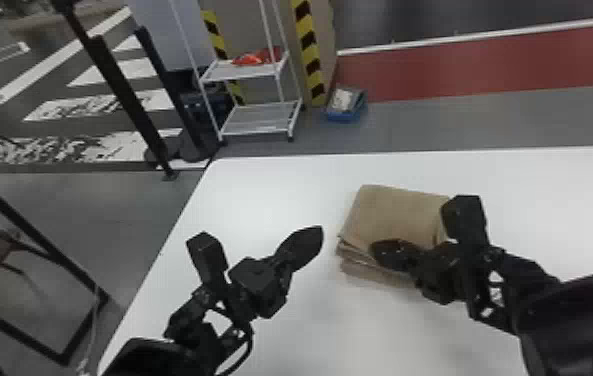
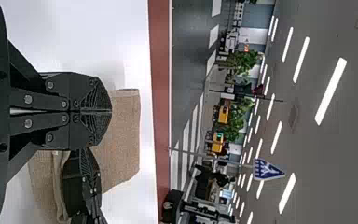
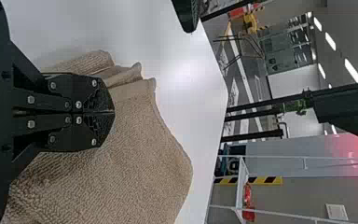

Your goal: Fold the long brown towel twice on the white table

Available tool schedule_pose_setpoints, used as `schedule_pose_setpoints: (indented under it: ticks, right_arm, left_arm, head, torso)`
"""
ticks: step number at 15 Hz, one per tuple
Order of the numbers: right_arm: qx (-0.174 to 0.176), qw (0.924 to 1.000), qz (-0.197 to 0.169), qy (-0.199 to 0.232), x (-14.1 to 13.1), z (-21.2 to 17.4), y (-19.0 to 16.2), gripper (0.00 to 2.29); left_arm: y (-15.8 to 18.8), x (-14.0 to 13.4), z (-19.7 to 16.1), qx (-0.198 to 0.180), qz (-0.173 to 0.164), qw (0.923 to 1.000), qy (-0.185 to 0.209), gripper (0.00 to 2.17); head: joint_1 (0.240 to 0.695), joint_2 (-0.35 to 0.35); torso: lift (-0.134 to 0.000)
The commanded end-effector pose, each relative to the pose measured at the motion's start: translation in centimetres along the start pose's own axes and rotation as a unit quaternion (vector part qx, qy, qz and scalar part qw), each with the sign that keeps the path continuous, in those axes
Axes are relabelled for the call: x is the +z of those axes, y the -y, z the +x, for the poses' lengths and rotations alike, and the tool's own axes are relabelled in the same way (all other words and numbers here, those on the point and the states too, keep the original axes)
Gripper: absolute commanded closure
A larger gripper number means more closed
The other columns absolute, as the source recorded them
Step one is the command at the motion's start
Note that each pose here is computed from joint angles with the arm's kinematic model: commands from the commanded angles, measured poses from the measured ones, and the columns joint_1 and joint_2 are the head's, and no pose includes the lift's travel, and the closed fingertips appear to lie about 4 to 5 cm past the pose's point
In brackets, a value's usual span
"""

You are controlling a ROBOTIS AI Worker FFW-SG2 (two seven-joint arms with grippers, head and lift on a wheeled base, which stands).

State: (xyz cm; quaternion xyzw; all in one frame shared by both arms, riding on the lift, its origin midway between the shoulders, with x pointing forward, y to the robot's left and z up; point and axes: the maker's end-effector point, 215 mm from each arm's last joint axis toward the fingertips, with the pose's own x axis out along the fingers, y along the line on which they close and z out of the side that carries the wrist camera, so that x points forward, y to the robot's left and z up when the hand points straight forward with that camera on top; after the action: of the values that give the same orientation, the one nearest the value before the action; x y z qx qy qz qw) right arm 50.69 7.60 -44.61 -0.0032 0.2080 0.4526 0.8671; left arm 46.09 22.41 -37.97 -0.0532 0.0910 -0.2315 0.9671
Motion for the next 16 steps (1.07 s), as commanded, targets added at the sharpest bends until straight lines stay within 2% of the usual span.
schedule_pose_setpoints:
  ticks: [1, 4, 5, 7, 9, 11, 12, 13, 14, 15, 16]
  right_arm:
    - [0.006, 0.9998, 0.018, -0.006, 0.0, -1.0, 0.3, 2.25]
    - [0.035, 0.9980, 0.045, -0.030, -2.3, -3.1, 0.7, 2.25]
    - [0.036, 0.9979, 0.047, -0.025, -1.9, -3.9, 1.1, 2.25]
    - [0.031, 0.9973, 0.058, -0.033, -3.1, -5.3, 2.0, 2.25]
    - [0.037, 0.9970, 0.067, -0.006, -1.4, -5.9, 1.7, 2.25]
    - [0.053, 0.9964, 0.059, 0.027, 1.2, -6.7, 1.0, 2.23]
    - [0.058, 0.9959, 0.052, 0.046, 2.7, -7.4, 0.9, 2.12]
    - [0.061, 0.9936, 0.048, 0.082, 4.9, -8.6, 0.8, 1.84]
    - [0.056, 0.9912, 0.036, 0.115, 6.7, -9.9, 0.6, 1.17]
    - [0.035, 0.9900, 0.020, 0.135, 8.1, -11.2, 0.9, 0.33]
    - [-0.015, 0.9885, 0.003, 0.151, 8.9, -12.7, 2.1, 0.00]
  left_arm:
    - [0.3, 0.1, 0.3, -0.001, 0.000, 1.0000, 0.001, 2.14]
    - [0.5, 0.2, 0.5, -0.002, 0.001, 1.0000, 0.002, 2.14]
    - [0.5, 0.2, 0.5, -0.001, 0.001, 1.0000, 0.002, 2.14]
    - [0.3, 0.5, 0.6, 0.001, 0.002, 1.0000, 0.004, 2.14]
    - [0.9, 0.3, 0.9, -0.003, 0.000, 1.0000, 0.003, 2.14]
    - [1.1, 0.7, 1.0, -0.002, 0.001, 1.0000, 0.007, 2.14]
    - [0.9, 1.0, 0.9, 0.005, 0.003, 0.9999, 0.010, 2.14]
    - [0.9, 1.7, 0.8, 0.013, 0.007, 0.9997, 0.020, 2.14]
    - [0.6, 3.0, 0.4, 0.027, 0.016, 0.9987, 0.040, 2.14]
    - [0.6, 3.9, 0.1, 0.034, 0.022, 0.9977, 0.055, 2.09]
    - [0.8, 5.3, -0.2, 0.042, 0.036, 0.9954, 0.077, 1.99]
  head:
    - [0.695, 0.333]
    - [0.695, 0.323]
    - [0.695, 0.318]
    - [0.695, 0.296]
    - [0.695, 0.279]
    - [0.695, 0.269]
    - [0.695, 0.266]
    - [0.695, 0.266]
    - [0.695, 0.267]
    - [0.695, 0.267]
    - [0.695, 0.265]
  torso:
    - [-0.123]
    - [-0.123]
    - [-0.123]
    - [-0.123]
    - [-0.123]
    - [-0.123]
    - [-0.123]
    - [-0.123]
    - [-0.123]
    - [-0.123]
    - [-0.123]
